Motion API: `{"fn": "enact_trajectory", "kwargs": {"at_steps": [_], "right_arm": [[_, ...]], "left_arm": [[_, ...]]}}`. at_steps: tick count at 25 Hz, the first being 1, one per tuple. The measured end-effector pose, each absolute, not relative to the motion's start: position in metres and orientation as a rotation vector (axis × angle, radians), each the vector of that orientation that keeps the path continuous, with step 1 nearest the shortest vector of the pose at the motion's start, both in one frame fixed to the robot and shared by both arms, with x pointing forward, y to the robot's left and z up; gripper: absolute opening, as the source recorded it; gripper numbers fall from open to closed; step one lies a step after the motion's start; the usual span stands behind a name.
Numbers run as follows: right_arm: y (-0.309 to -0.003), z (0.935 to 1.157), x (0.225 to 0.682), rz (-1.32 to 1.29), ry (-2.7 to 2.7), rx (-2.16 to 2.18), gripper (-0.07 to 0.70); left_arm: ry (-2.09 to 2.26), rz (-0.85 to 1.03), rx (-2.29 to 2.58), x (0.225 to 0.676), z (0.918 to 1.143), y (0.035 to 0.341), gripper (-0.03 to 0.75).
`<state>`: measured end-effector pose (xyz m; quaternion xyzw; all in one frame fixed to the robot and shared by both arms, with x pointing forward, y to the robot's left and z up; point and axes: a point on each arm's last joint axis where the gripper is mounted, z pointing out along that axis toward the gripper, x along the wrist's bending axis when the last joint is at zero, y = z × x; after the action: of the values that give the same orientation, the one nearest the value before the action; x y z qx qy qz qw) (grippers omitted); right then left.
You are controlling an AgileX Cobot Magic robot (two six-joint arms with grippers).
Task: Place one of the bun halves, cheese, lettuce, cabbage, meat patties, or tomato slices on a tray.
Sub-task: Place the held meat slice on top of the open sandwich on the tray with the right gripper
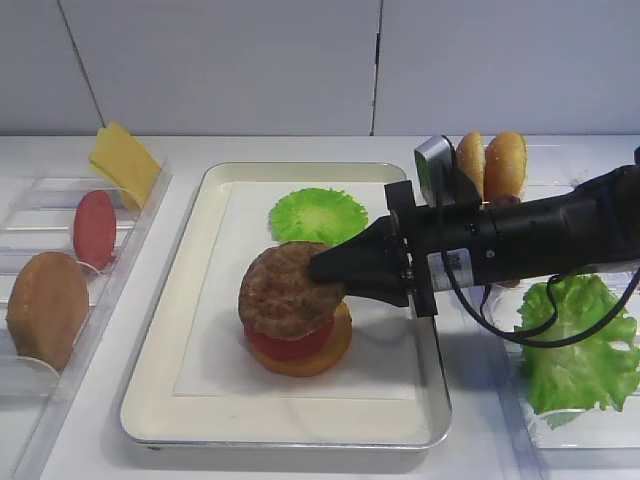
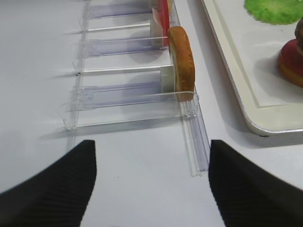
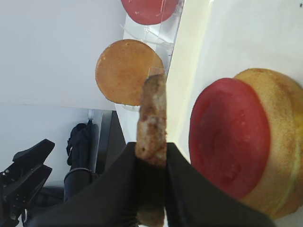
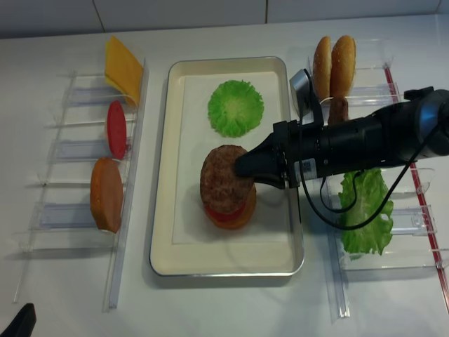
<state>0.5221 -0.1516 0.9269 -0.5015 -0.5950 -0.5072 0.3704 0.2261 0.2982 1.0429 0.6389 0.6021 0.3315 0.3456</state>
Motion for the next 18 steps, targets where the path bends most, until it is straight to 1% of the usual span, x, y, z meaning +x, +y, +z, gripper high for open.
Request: {"fn": "enact_trajectory", "kwargs": {"at_steps": [9,15,18], "right_arm": [[-0.1516,0.9275,0.5224,-1.303,-1.522,-1.291,0.16],[-0.1544,0.9363,0.5202,-1.276,-1.592,-1.328,0.159],[-0.1568,0.9323,0.52,-1.234,-1.613,-1.38,0.16]], "left_arm": [[1.563,0.86,1.658,0.2261,1.0429,0.2982,0.473],[1.563,0.86,1.658,0.2261,1.0429,0.2982,0.473],[1.563,0.86,1.658,0.2261,1.0429,0.2982,0.473]]}}
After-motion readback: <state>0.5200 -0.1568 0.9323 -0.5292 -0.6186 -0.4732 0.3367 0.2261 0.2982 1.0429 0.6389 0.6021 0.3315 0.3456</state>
